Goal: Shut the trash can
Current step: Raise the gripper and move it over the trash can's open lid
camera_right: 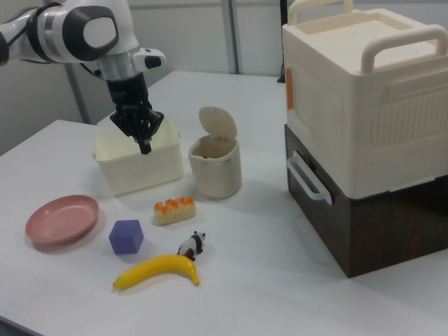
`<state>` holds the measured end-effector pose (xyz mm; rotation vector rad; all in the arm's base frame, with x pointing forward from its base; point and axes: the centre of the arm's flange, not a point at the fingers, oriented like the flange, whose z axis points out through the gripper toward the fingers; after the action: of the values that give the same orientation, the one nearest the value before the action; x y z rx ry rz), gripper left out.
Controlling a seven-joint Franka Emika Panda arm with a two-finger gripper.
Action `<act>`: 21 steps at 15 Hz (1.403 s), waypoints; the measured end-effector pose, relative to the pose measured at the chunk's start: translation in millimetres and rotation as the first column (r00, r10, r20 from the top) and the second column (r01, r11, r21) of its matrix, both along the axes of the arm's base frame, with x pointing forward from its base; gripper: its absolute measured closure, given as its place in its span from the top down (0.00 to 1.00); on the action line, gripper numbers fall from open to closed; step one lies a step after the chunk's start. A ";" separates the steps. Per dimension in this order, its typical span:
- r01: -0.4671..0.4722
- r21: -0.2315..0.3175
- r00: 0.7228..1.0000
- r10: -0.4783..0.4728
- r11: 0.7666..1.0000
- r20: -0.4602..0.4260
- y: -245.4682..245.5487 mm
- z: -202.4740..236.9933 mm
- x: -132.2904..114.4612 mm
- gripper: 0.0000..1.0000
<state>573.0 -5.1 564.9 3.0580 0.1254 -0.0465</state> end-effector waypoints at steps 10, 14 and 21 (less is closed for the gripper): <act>-0.035 0.000 0.988 0.034 0.999 0.154 0.4 7.9 20.5 0.01; -0.031 0.041 0.954 0.017 0.999 0.300 -3.6 9.7 48.2 0.01; -0.020 0.036 0.825 -0.004 0.999 0.565 -22.6 15.1 113.8 0.01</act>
<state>686.8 -27.8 580.0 2.9537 0.0978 0.8681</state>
